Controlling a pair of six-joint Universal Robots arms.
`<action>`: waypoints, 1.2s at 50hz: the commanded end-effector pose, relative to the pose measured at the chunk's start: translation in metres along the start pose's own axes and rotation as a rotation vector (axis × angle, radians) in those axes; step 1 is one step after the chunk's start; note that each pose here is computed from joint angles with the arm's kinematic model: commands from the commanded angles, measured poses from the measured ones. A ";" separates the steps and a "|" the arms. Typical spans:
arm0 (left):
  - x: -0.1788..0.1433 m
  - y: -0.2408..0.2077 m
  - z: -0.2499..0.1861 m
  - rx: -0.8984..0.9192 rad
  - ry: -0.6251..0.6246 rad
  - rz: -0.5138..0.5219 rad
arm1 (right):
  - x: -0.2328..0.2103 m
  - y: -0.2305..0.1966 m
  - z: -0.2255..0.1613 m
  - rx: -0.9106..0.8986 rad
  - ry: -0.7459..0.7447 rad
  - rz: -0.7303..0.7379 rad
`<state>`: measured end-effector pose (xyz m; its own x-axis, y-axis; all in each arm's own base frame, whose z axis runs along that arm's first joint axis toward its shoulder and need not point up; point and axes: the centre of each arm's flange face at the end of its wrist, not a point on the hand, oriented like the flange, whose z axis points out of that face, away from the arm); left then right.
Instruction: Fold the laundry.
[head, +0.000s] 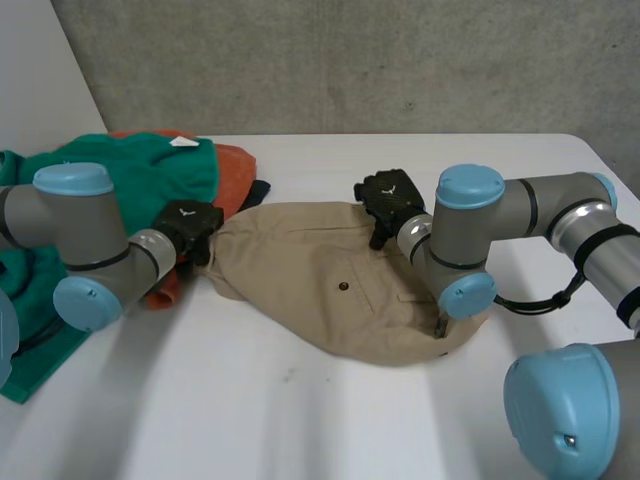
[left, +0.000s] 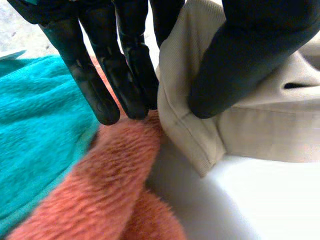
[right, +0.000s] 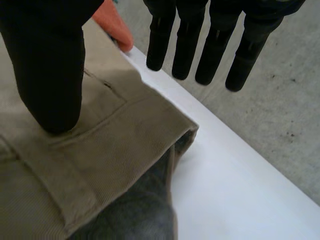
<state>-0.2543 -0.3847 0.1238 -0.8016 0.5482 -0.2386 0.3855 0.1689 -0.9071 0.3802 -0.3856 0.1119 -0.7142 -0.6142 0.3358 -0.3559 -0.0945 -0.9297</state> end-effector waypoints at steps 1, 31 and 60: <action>0.002 -0.006 -0.005 0.012 0.002 -0.004 | 0.001 0.008 0.001 -0.013 -0.011 0.003; 0.005 -0.209 -0.186 0.562 -0.099 0.098 | 0.128 -0.222 -0.209 0.081 0.130 -0.010; -0.012 -0.319 -0.117 1.292 -0.498 0.178 | 0.186 -0.271 -0.137 0.817 0.591 -0.106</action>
<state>-0.3242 -0.3540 0.3760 -0.8811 0.2690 -0.3889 0.1195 -0.6691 -0.7335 0.2519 -0.3796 0.3638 -0.9049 -0.2345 0.3552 -0.2431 -0.4003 -0.8835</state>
